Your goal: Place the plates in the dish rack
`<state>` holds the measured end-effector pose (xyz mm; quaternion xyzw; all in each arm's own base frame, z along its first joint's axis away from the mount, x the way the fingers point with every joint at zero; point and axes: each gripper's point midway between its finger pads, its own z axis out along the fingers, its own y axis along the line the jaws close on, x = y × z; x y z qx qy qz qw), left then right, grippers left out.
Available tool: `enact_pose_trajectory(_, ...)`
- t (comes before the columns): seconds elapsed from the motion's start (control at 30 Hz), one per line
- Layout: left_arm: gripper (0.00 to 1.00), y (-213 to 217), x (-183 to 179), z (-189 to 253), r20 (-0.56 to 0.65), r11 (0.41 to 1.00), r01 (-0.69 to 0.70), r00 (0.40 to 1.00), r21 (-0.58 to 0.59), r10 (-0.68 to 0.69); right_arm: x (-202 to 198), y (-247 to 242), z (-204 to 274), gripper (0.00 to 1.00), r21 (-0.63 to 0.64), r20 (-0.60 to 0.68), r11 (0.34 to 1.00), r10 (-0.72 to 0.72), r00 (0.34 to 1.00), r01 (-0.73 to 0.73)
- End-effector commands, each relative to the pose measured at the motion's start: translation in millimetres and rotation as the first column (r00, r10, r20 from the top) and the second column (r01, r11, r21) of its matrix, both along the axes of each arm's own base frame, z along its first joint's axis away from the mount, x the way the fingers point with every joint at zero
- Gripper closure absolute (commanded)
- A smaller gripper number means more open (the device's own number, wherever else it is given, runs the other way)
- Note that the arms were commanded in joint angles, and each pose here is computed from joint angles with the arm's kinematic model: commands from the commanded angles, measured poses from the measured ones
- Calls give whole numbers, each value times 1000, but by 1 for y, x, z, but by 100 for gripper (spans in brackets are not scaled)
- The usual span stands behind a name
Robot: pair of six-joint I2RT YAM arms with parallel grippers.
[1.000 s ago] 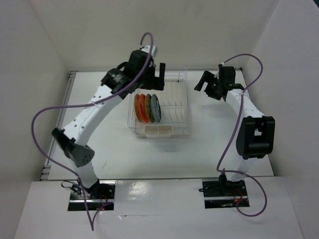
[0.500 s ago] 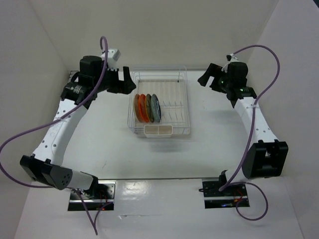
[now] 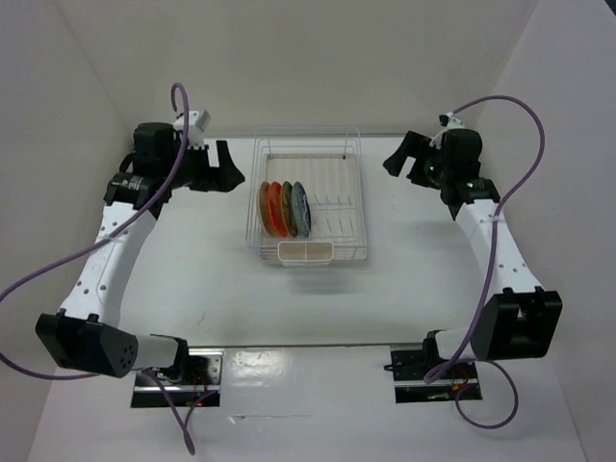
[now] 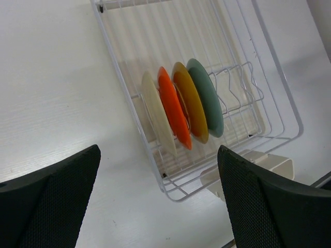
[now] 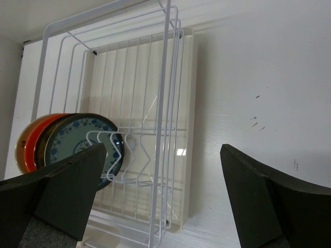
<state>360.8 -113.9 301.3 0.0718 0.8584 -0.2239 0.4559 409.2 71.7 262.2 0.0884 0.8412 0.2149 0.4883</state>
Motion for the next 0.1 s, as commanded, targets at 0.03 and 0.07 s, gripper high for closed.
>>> enact_pose_trajectory(0.03, 0, 0, 2, 16, 78, 1000, 7, 997, 0, -7, -7, 4, 14, 0, -7, 39, 1000, 24, 999, -24)
enact_pose_trajectory(0.07, 0, 1, 3, 12, 65, 1000, -5, 998, -1, 5, -10, 4, 14, 0, -7, 40, 1000, 24, 999, -24)
